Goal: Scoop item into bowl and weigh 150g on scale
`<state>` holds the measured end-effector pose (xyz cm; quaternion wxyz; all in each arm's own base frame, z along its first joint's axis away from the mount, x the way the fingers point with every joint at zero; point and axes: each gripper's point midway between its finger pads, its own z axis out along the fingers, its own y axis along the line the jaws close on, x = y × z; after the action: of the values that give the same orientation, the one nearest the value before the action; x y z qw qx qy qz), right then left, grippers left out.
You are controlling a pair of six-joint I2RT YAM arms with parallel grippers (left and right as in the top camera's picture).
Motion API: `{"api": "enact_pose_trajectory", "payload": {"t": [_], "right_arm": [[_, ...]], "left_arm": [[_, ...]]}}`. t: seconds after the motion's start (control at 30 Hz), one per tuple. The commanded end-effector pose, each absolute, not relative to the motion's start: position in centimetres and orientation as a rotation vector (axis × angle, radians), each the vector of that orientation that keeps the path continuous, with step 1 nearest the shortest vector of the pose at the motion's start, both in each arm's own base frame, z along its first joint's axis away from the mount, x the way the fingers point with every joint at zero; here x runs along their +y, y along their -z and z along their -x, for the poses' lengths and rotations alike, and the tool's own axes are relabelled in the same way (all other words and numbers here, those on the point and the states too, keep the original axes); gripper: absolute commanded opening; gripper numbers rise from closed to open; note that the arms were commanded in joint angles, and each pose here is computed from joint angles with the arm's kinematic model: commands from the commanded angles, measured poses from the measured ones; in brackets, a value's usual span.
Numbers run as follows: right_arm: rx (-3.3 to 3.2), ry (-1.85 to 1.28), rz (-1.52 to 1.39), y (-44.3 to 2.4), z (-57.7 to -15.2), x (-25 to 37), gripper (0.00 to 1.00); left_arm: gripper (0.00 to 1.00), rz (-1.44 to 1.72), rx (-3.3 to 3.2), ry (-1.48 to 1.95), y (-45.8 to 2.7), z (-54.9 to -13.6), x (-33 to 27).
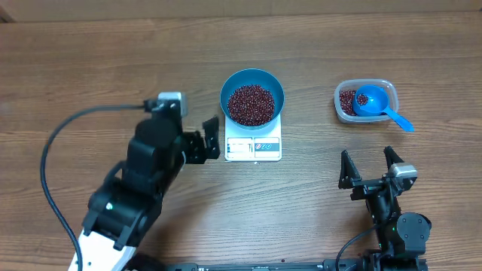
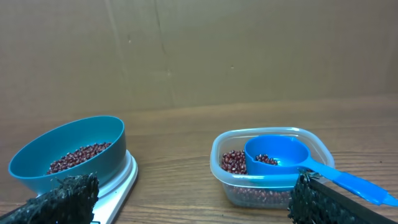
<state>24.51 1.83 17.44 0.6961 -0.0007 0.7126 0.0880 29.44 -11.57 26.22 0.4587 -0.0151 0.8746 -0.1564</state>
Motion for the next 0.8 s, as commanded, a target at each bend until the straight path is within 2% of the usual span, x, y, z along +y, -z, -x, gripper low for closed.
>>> {"api": "enact_pose_trajectory", "payload": {"t": [0.0, 0.23, 0.47, 0.63, 0.77], "right_arm": [[1.584, -0.189, -0.004, -17.3, -24.5, 1.6, 1.00], [1.584, -0.189, -0.003, -17.3, -24.5, 1.6, 1.00], [1.584, -0.189, -0.003, -17.3, -24.5, 1.6, 1.00], [1.584, -0.189, -0.003, -17.3, -24.5, 1.6, 1.00], [1.584, -0.189, -0.003, -17.3, -24.5, 1.6, 1.00]], "left_arm": [[0.99, 0.044, 2.082, 0.392, -23.4, -29.5, -10.5], [1.00, 0.041, 1.792, 0.478, -21.5, -29.7, -9.5], [1.00, 0.045, 1.589, 0.506, -18.1, -26.8, -8.2], [1.00, -0.037, 1.570, 0.372, -18.1, -25.8, -7.0], [1.00, -0.039, 1.638, 0.284, -16.2, -25.2, -5.4]]}}
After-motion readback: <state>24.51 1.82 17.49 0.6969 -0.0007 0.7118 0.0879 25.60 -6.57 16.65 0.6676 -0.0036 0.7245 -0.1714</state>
